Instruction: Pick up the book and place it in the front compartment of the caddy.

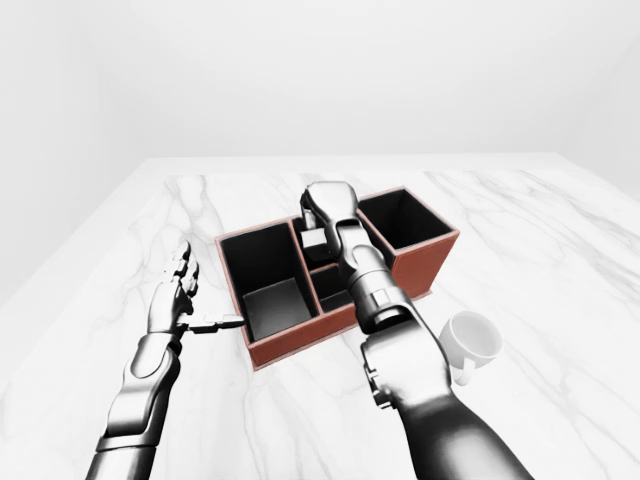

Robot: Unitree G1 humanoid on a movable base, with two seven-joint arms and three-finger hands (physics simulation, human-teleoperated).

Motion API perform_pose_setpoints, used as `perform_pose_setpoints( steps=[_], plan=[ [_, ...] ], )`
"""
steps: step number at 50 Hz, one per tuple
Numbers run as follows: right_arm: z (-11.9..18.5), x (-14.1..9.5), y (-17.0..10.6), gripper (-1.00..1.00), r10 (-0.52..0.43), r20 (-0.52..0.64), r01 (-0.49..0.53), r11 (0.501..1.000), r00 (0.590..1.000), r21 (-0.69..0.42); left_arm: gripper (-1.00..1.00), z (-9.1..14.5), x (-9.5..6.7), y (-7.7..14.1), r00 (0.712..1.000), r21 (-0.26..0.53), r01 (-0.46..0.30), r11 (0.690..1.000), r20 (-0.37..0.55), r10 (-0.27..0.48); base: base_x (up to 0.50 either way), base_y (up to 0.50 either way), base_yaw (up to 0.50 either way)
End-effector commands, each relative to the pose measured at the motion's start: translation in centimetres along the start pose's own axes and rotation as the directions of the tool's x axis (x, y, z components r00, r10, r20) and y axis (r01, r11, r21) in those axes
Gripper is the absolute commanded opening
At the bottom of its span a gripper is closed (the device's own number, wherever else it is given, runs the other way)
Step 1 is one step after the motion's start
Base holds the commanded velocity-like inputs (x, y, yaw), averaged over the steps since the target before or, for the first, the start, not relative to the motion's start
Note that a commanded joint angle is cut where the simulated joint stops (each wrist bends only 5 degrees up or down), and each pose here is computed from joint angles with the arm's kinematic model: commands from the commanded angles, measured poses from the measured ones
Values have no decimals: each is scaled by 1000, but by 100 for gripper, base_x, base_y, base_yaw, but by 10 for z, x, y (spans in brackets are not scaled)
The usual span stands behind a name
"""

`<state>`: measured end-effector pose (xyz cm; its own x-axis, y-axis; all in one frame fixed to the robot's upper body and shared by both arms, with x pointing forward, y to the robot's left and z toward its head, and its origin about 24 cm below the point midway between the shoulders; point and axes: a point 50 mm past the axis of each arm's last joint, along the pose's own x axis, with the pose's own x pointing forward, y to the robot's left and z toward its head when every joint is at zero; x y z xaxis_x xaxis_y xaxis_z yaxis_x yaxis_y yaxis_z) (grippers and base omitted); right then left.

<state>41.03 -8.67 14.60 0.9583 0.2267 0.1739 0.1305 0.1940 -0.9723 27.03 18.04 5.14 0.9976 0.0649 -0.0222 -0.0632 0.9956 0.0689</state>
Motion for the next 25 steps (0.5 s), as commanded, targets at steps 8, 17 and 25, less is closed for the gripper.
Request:
perform_pose_setpoints(
  steps=[8,17,25],
  plan=[
    [3,3,-11,-100,-83,15,83,996,996,-17,100,-1,1,0,1000,1,-1,1000,-5,1,0,0,0],
    [5,3,-11,-100,-103,22,104,994,994,-18,100,-1,1,0,1000,1,-1,1000,-4,1,0,0,0],
    [6,3,-13,-100,-129,25,130,991,991,-15,100,-2,0,0,1000,2,-1,1000,-11,1,0,0,0]
  ],
)
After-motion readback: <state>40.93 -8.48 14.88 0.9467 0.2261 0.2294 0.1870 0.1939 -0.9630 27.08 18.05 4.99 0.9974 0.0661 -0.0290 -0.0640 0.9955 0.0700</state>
